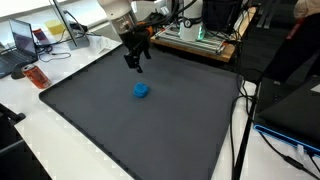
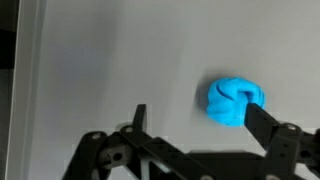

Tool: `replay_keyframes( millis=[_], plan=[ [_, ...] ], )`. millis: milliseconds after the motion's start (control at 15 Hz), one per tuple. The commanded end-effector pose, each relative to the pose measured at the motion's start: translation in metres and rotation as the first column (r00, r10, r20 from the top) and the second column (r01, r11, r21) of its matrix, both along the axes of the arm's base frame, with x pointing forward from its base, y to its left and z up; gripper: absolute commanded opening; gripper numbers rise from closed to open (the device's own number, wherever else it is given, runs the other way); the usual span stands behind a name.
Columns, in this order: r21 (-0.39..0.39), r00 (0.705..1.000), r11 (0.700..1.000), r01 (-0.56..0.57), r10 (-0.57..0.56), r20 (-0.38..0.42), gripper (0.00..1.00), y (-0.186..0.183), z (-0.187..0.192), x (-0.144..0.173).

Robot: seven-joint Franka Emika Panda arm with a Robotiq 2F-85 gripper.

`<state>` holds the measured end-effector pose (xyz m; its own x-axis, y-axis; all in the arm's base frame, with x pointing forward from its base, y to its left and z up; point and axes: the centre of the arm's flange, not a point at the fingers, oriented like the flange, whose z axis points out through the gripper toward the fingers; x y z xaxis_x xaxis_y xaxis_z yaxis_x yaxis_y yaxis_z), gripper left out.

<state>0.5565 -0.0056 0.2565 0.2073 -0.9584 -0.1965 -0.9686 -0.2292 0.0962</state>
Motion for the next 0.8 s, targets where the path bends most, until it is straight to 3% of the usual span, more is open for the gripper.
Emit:
replay_keyframes(
  millis=[0,200,467,533,733],
  plan=[
    [0.013,0.994,1.000,0.022,-0.023,0.107,1.00,-0.008,0.007,-0.076],
    [-0.005,0.977,1.000,0.005,-0.004,0.211,1.00,-0.013,0.004,-0.099],
    [-0.016,0.916,1.000,-0.021,0.026,0.399,1.00,-0.018,0.007,-0.119],
    [-0.042,0.949,0.999,0.004,0.010,0.315,1.00,-0.015,0.002,-0.094],
    [-0.047,0.930,0.999,-0.012,0.028,0.366,1.00,-0.015,0.007,-0.105]
  ],
)
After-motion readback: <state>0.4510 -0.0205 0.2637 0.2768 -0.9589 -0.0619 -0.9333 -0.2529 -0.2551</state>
